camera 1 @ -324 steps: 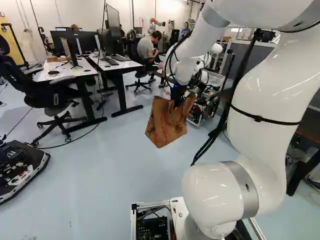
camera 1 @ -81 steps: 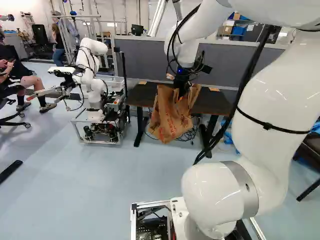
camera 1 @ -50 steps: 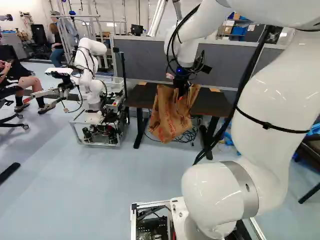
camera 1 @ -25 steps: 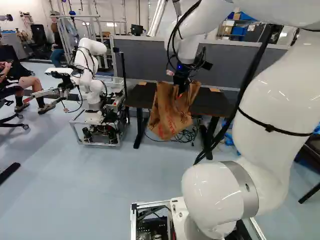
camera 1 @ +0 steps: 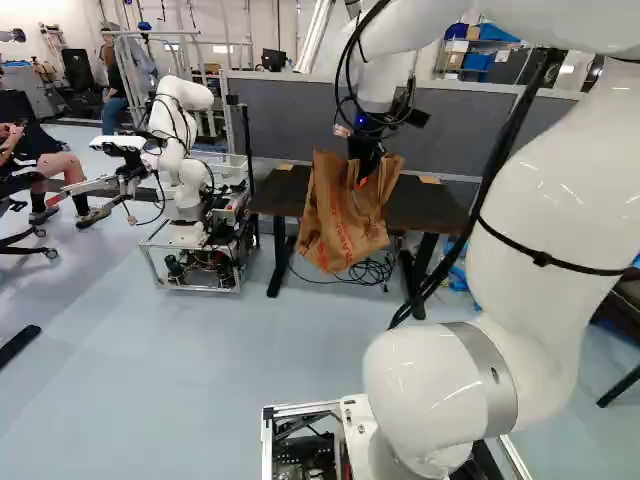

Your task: Pick up the bag on the ground and place it on the table

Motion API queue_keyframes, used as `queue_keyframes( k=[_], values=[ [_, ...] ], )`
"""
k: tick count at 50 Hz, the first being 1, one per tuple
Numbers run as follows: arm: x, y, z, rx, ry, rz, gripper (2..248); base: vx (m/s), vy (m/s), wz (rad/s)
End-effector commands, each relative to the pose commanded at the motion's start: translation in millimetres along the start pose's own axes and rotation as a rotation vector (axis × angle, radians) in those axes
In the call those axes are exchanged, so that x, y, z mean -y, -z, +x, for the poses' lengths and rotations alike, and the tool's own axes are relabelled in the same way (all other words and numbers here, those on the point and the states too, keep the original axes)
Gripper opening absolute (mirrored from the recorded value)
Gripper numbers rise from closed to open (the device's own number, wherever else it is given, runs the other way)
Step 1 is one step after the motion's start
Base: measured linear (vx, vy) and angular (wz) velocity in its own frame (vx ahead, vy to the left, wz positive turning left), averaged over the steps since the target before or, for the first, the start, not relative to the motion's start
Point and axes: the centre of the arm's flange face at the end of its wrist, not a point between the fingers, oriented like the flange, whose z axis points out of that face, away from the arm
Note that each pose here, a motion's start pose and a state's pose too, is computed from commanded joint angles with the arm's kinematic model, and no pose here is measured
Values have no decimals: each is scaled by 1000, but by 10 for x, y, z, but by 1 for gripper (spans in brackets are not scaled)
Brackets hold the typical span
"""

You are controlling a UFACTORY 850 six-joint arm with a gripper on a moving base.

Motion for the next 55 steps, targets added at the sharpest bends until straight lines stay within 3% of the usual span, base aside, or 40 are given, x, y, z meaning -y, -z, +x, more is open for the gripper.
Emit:
queue_keyframes(
  k=[29, 55],
  values=[
    [123, 383, 78, 15, 0, -27, 21, 0, 0, 0],
    [133, 412, 84, 17, 0, -30, 21, 33, 0, -3]
  ],
)
